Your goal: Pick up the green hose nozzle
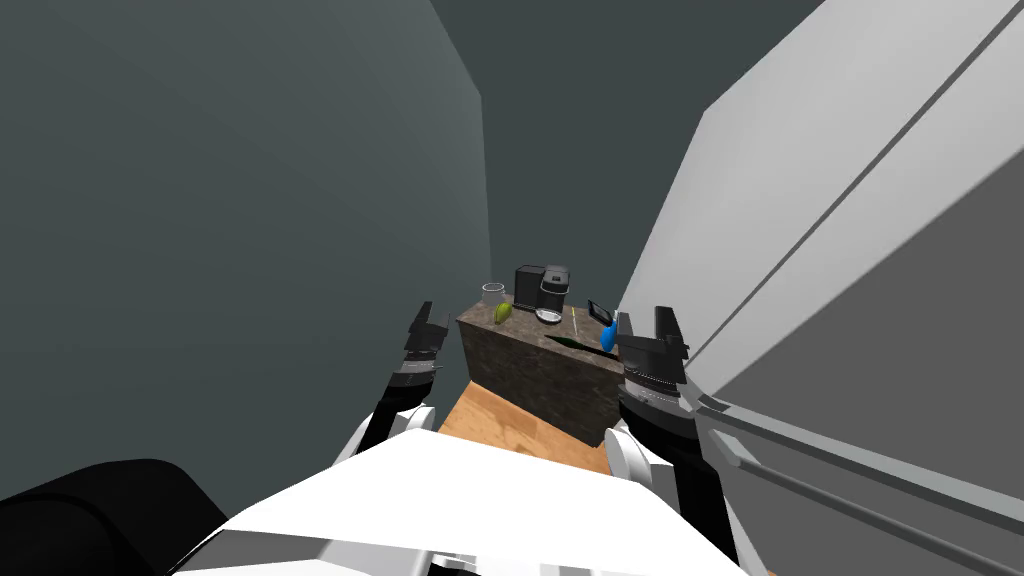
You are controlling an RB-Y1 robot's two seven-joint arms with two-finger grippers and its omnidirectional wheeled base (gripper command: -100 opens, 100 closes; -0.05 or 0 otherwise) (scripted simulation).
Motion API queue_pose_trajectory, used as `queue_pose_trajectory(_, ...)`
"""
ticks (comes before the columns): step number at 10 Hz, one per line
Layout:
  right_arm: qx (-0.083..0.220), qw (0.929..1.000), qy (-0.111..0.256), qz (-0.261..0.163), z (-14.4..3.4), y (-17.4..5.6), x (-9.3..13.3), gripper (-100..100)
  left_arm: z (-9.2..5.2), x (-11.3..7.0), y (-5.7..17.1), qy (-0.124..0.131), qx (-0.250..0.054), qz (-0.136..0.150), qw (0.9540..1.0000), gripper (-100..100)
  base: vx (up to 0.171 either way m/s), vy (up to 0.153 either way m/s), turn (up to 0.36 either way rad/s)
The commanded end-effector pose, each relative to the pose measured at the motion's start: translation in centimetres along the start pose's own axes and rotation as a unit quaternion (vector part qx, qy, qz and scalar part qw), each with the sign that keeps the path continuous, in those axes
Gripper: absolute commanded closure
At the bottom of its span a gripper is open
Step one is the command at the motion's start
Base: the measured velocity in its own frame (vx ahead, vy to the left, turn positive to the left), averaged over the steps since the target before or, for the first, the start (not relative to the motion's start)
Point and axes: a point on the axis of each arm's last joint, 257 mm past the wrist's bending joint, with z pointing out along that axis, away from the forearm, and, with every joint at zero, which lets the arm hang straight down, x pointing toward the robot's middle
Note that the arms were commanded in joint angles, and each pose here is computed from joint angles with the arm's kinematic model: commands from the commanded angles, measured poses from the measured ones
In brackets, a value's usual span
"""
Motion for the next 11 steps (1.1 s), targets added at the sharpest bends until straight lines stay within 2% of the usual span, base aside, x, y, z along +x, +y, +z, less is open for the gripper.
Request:
queue_pose_trajectory(1,0.003,0.9997,0.022,-0.012,-0.1,-0.3,0.6,-100,0.0,0.0,0.0,0.000,0.000,0.000,1.0000,0,-0.009,0.004,-0.072)
queue_pose_trajectory(6,0.016,0.9930,0.095,-0.068,-0.6,-2.1,2.3,-100,0.0,0.0,0.0,0.000,0.000,0.000,1.0000,0,-0.024,0.015,-0.094)
queue_pose_trajectory(8,0.027,0.9850,0.132,-0.108,-1.0,-3.6,2.9,-100,0.0,0.0,0.0,0.000,0.000,0.000,1.0000,0,-0.036,0.029,-0.172)
queue_pose_trajectory(9,0.027,0.9844,0.135,-0.109,-1.1,-3.6,3.0,-100,0.0,0.0,0.0,0.000,0.000,0.000,1.0000,0,-0.030,0.029,-0.042)
queue_pose_trajectory(11,0.039,0.9713,0.175,-0.157,-1.8,-5.6,3.3,-100,0.0,0.0,0.0,0.000,0.000,0.000,1.0000,0,-0.025,0.025,-0.122)
